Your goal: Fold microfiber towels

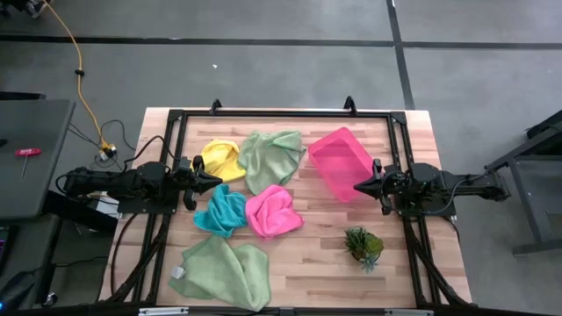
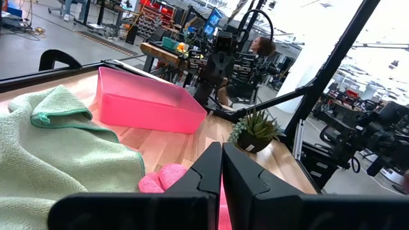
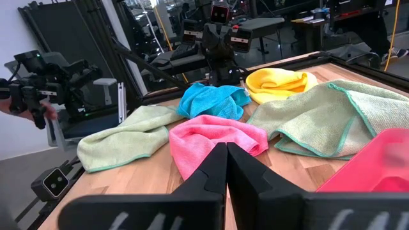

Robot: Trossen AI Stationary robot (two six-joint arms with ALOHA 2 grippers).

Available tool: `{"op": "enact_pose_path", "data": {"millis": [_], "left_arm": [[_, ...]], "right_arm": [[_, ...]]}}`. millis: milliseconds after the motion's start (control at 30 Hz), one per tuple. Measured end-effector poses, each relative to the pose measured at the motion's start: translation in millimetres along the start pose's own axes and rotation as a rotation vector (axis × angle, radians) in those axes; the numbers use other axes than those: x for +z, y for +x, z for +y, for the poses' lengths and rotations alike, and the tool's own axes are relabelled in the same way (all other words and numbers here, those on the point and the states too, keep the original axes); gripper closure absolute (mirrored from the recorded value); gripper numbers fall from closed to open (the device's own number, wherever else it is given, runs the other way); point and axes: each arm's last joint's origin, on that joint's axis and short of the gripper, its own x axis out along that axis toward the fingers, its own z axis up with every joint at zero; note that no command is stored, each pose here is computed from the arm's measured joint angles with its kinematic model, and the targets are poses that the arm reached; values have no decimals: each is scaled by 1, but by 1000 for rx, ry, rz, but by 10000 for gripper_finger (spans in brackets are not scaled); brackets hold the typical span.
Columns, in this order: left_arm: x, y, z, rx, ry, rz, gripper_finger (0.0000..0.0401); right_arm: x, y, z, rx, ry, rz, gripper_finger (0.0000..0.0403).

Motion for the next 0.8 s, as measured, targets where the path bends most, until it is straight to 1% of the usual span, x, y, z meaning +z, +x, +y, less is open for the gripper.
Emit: {"op": "enact_pose_path", "data": {"millis": [700,800], "left_arm": [[0,0,0,0,0,0,398],[1,0,0,14,-1,-20,398]], "right_arm": [[0,0,0,-1,0,0,402],[0,0,0,0,0,0,402]]}}
